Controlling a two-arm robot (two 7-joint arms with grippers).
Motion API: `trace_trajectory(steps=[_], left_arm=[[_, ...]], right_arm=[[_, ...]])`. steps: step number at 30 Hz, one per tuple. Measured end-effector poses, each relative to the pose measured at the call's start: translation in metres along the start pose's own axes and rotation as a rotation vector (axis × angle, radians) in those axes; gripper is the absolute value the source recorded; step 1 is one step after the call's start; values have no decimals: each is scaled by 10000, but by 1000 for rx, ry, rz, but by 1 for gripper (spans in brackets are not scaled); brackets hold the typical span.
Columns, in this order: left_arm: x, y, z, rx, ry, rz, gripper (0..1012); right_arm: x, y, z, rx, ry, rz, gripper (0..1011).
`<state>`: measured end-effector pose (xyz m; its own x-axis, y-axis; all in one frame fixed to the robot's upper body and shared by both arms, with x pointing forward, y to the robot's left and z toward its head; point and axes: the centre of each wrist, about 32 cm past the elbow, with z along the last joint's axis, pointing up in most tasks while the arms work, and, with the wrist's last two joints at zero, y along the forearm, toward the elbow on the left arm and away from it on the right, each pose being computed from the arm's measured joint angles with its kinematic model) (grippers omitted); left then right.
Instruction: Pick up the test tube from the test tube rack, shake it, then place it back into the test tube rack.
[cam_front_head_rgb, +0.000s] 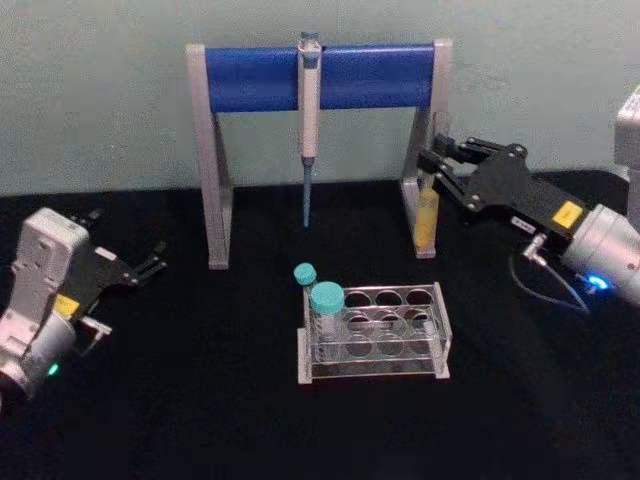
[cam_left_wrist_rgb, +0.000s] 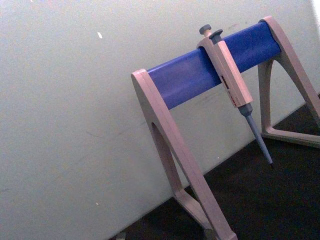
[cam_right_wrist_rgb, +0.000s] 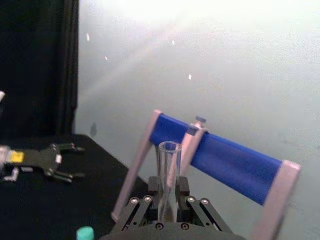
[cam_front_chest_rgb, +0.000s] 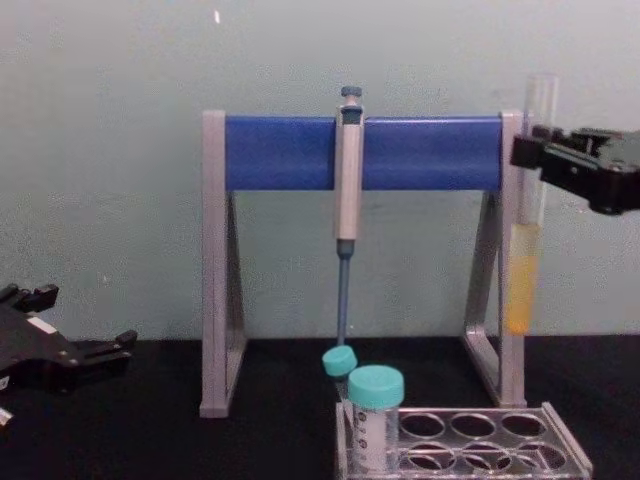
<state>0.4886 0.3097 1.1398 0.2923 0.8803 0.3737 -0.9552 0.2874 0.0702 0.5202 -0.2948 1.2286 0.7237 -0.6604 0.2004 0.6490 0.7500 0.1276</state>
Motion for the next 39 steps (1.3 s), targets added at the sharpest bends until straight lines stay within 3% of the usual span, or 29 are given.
trace_trajectory(steps=[9,13,17,27,39], left_arm=[[0,0,0,0,0,0,1001],[0,0,0,0,0,0,1001],[0,0,0,0,0,0,1001],[0,0,0,0,0,0,1001],[0,0,0,0,0,0,1002]], right_arm=[[-39,90,-6,48,109,113,229],[-24,55,-11,44,137,181,229],[34,-31,10,21,130,241,229],[94,-152,20,11,83,188,229],[-4,-33,-20,36,39,135,229]])
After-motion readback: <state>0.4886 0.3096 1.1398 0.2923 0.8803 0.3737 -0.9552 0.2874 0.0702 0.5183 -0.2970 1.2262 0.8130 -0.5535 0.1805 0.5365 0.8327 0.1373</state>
